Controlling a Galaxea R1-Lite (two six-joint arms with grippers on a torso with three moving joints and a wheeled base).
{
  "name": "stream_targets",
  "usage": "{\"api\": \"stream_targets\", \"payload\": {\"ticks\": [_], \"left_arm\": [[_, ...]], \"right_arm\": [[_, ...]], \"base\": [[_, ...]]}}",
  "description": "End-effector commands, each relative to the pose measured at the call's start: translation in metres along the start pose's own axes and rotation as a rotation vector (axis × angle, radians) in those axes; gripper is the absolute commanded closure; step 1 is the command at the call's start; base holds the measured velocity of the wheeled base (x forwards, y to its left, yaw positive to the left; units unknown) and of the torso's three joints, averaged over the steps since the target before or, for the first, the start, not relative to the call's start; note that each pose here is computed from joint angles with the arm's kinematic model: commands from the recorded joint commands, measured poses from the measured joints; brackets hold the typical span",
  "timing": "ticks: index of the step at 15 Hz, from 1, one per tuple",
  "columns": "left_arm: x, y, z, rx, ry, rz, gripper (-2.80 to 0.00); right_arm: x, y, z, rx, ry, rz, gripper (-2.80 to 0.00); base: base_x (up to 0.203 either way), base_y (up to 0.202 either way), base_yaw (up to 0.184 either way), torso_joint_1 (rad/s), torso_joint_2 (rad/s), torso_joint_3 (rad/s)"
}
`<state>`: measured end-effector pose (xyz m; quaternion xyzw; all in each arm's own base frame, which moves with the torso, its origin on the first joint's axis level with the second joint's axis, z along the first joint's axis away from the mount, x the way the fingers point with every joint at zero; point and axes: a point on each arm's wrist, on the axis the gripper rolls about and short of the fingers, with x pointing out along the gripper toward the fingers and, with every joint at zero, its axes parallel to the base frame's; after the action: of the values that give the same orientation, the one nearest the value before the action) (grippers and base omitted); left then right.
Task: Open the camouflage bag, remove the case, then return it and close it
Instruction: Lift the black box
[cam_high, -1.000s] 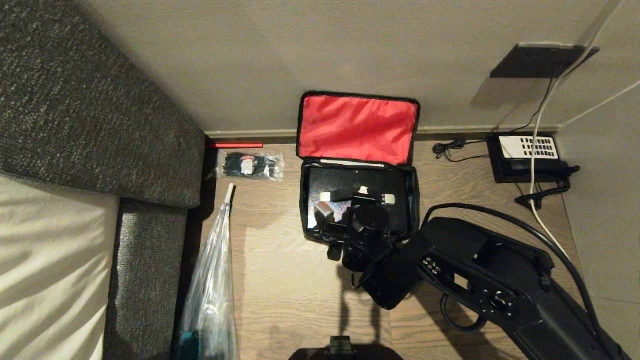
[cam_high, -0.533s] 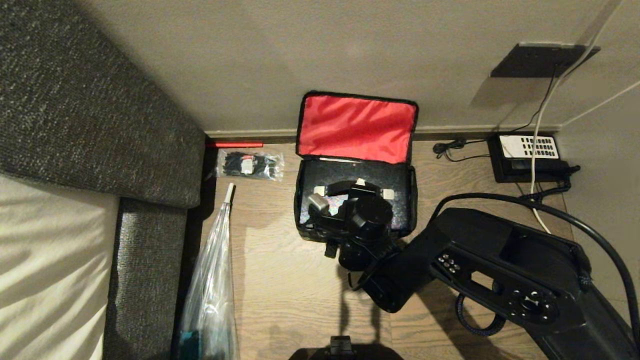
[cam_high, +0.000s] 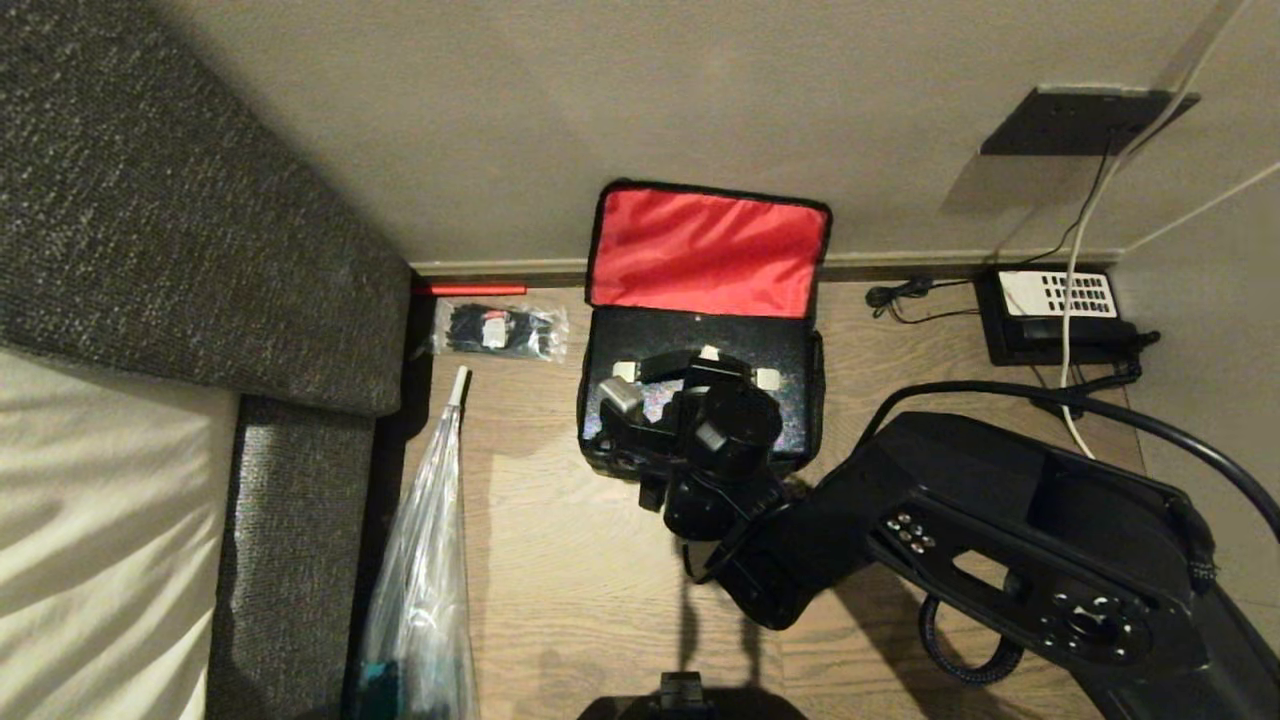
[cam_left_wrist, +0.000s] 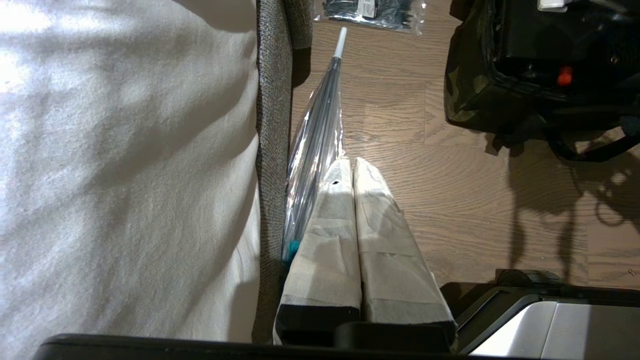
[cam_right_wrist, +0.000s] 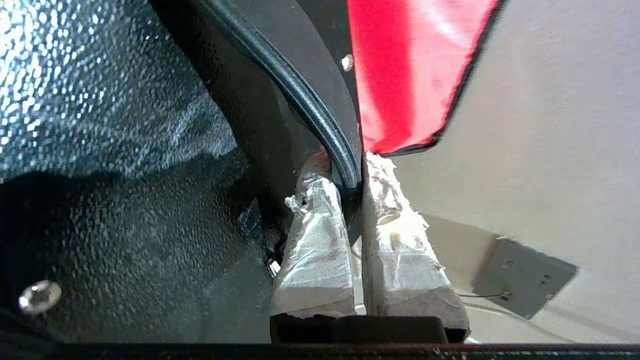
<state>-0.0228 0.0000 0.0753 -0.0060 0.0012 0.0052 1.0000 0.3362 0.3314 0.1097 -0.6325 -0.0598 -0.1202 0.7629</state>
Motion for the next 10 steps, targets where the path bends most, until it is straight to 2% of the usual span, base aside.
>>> {"api": "stream_targets", "payload": {"ticks": [1,10], "left_arm": [[0.0,0.0,-0.001,0.0,0.002,0.002,0.0],[0.0,0.0,-0.001,0.0,0.002,0.001,0.0]], "right_arm": [[0.001,-0.021,0.002,0.033,0.004,-0.033,0.0],[-0.004,-0.055,0.008,0.062,0.0,-0.058,0.0]], "base": [[0.0,0.0,0.0,0.0,0.0,0.0],[0.0,0.0,0.0,0.0,0.0,0.0]]}}
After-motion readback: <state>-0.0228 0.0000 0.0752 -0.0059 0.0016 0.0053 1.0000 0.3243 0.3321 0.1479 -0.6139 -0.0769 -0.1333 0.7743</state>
